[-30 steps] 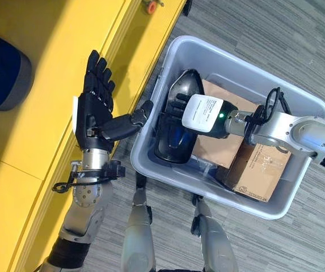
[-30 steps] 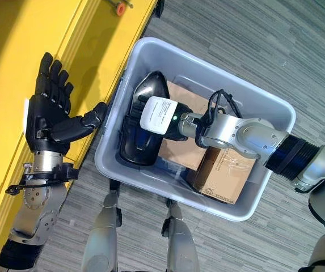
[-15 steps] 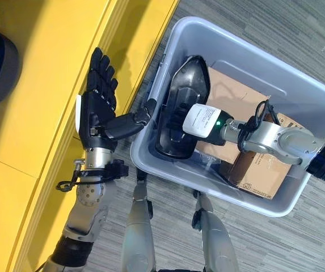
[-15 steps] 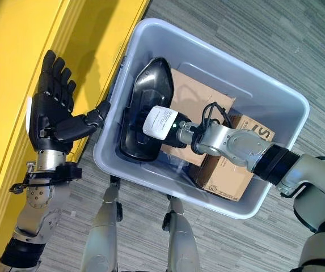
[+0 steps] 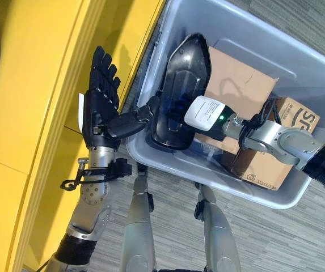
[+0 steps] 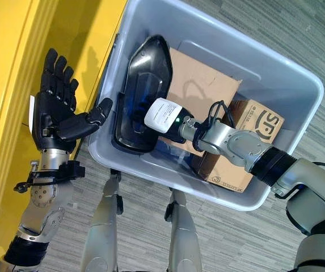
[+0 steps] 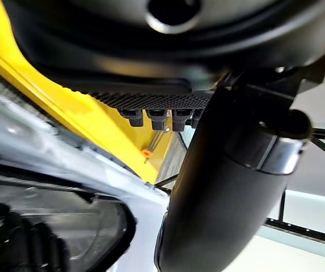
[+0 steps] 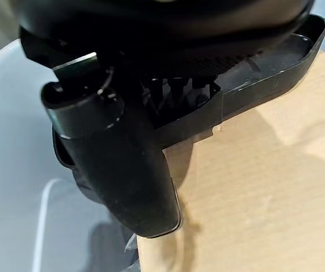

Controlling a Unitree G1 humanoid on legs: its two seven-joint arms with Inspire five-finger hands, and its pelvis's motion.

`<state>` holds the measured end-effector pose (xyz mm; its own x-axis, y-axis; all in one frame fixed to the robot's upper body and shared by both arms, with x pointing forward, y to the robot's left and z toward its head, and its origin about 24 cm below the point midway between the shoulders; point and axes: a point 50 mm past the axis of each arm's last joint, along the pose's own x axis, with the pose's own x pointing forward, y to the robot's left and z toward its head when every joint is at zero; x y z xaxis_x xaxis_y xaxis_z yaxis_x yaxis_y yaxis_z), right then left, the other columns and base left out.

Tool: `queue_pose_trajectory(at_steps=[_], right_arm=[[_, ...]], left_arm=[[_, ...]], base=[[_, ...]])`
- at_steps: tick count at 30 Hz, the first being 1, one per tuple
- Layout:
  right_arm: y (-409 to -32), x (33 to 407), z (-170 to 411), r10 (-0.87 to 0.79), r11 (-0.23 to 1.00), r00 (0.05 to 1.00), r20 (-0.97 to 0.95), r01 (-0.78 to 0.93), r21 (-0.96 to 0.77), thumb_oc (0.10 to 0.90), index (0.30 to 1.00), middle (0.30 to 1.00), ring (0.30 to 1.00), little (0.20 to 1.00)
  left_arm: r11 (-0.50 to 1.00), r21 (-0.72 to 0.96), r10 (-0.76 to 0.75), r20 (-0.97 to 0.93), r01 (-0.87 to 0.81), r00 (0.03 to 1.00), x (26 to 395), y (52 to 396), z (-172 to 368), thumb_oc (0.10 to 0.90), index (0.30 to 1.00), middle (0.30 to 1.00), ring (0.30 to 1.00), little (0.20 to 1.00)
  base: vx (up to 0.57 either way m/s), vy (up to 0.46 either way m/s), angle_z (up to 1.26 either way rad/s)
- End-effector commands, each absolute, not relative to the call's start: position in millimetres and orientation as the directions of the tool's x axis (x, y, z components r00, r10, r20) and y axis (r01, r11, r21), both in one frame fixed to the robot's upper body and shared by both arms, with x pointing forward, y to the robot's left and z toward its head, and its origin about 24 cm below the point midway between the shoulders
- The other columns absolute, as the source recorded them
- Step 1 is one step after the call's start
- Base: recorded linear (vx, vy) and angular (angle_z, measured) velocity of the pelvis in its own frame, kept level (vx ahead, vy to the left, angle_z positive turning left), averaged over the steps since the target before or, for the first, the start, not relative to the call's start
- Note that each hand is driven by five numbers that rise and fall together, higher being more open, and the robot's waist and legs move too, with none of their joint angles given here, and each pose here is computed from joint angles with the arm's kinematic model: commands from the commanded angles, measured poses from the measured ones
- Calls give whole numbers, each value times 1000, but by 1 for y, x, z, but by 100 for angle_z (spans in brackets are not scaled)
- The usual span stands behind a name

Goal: Move parts from the plastic box to the shelf.

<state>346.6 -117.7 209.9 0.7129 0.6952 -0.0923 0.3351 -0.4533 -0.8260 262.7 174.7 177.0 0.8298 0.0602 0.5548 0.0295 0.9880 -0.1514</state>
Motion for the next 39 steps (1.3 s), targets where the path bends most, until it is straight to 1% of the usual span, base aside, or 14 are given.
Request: queue_pose_trajectory(at_steps=[1, 6, 10, 11, 12, 13, 19, 23, 27, 31, 35, 39], right_arm=[[-113, 360, 210, 662, -511, 742, -108, 342, -789, 900, 1000, 1000, 1000, 1000], [-119, 370, 211, 628, -524, 774, -82, 342, -780, 900, 1000, 1000, 1000, 1000], [-130, 380, 203, 562, -563, 822, -89, 302, -769, 900, 1000, 1000, 1000, 1000], [-131, 382, 203, 552, -572, 829, -90, 298, -764, 704, 725, 725, 725, 725], [-133, 383, 203, 541, -583, 836, -92, 293, -758, 424, 333, 333, 333, 333], [-134, 384, 200, 532, -589, 841, -100, 282, -757, 400, 300, 300, 300, 300], [-134, 384, 186, 524, -619, 840, -140, 263, -740, 400, 300, 300, 300, 300], [-136, 382, 180, 528, -613, 837, -146, 256, -748, 400, 300, 300, 300, 300], [-139, 375, 172, 544, -575, 827, -141, 245, -780, 400, 300, 300, 300, 300], [-142, 366, 183, 584, -486, 810, -55, 294, -823, 400, 300, 300, 300, 300], [-154, 352, 195, 614, -426, 789, 23, 356, -832, 400, 300, 300, 300, 300], [-165, 333, 217, 631, -320, 764, 132, 412, -853, 400, 300, 300, 300, 300]], left_arm=[[985, -146, 52, 763, 94, 644, 234, 169, 217, 900, 1000, 1000, 1000, 1000], [982, -166, 70, 772, 94, 632, 232, 169, 219, 900, 1000, 1000, 1000, 1000], [977, -178, 69, 777, 114, 625, 231, 165, 220, 900, 1000, 1000, 1000, 1000], [977, -177, 67, 779, 116, 624, 231, 165, 221, 900, 1000, 1000, 1000, 1000], [977, -177, 67, 780, 116, 622, 231, 164, 221, 900, 1000, 1000, 1000, 1000], [977, -177, 66, 781, 119, 622, 232, 164, 222, 900, 1000, 1000, 1000, 1000], [976, -179, 64, 784, 127, 618, 236, 161, 224, 900, 1000, 1000, 1000, 1000], [976, -174, 55, 783, 133, 620, 238, 158, 225, 900, 1000, 1000, 1000, 1000], [974, -171, 38, 771, 148, 636, 242, 155, 222, 900, 1000, 1000, 1000, 1000], [978, -160, 37, 759, 132, 650, 244, 159, 219, 900, 1000, 1000, 1000, 1000], [984, -141, 30, 743, 113, 669, 245, 163, 215, 900, 1000, 1000, 1000, 1000], [988, -123, 24, 718, 93, 695, 247, 169, 209, 900, 1000, 1000, 1000, 1000]], base=[[0, 0, 0], [-12, -6, 2], [-5, -1, 3], [-14, -1, 9], [-14, 2, 9], [-10, 4, 8], [-5, 12, 0], [0, 0, 0], [-2, 14, 1], [9, 25, 6], [30, 23, 5], [65, 16, 4]])
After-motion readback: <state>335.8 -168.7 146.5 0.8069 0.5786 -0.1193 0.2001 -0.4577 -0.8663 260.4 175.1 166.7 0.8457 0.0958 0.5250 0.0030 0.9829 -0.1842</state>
